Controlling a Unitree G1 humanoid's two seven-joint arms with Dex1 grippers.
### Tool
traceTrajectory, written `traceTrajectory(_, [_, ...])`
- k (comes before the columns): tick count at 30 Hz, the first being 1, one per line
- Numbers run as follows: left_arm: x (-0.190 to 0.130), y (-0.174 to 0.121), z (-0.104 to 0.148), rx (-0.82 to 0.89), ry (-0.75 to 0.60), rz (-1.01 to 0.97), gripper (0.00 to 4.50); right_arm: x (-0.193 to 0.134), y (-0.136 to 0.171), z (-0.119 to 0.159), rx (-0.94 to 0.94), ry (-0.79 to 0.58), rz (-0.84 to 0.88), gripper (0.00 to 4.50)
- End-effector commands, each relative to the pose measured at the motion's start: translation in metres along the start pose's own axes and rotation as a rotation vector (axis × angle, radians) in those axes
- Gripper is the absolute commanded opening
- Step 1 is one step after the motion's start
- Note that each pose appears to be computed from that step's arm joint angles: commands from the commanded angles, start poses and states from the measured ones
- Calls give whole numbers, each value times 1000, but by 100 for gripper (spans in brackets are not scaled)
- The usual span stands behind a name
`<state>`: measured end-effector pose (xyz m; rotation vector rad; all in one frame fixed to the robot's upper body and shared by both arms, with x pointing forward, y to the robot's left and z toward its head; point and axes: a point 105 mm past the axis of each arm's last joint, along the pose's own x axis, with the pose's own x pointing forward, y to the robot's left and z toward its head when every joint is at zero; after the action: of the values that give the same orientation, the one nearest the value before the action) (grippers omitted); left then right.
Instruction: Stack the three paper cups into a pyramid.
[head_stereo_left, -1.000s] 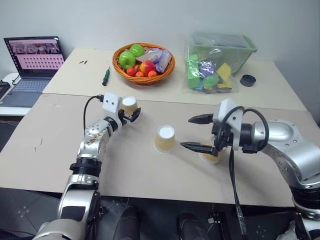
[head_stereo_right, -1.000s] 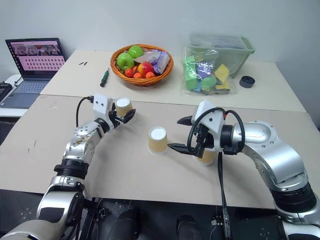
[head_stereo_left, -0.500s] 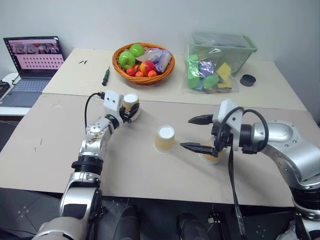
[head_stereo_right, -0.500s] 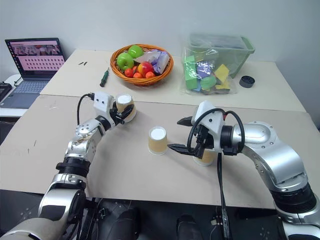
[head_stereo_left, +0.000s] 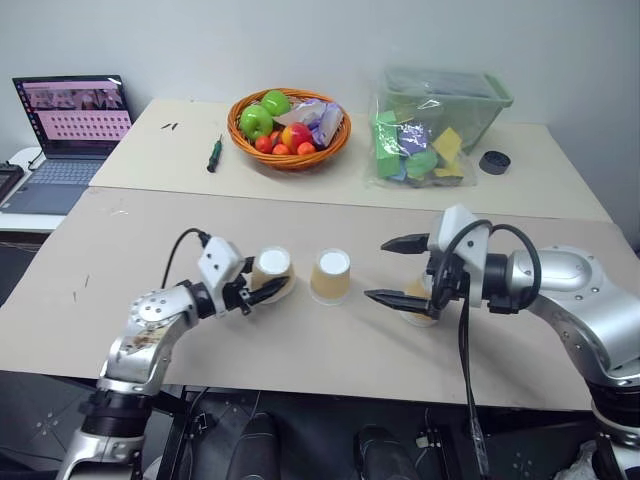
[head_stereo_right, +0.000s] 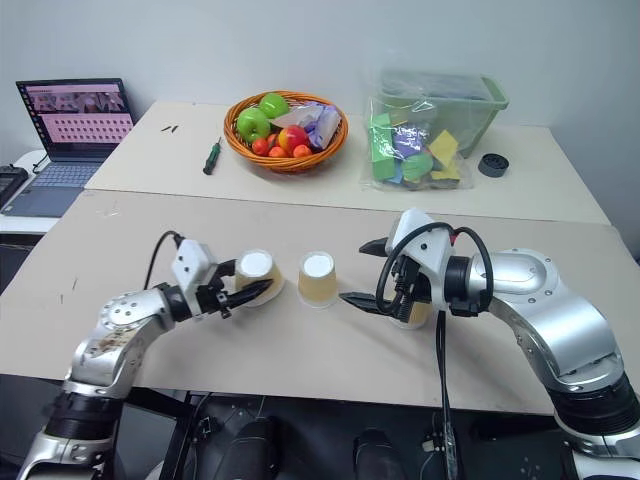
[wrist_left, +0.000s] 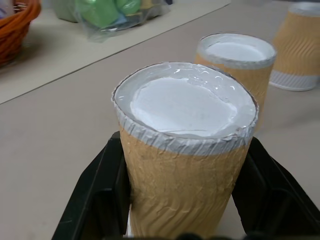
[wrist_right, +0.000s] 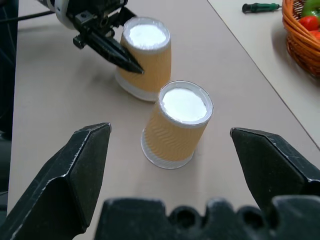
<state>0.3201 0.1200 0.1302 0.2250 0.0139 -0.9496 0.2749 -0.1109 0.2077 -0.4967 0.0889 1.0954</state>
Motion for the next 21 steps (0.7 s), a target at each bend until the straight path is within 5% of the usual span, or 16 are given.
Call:
traceTrajectory(1, [9,-3,1,26,-10,-29,264,-8,-2,14,-45,-23,-23,450])
traceTrajectory(5, [15,-4,-1,18,-11,-38,264,-12,-1,17,-47,-23,-28,450])
traceTrajectory(11, [11,-6,9,32,-39,-55,446,-24,-6,31,-32,-82,-47,450])
traceTrajectory(16, [-4,-7,28,32,-56,-70,446,-68,-35,45,17,-173,-147,450])
traceTrajectory(21, [-29,-1,54,43,-52,-45,446,-108,-56,-13,58,115,-235,450])
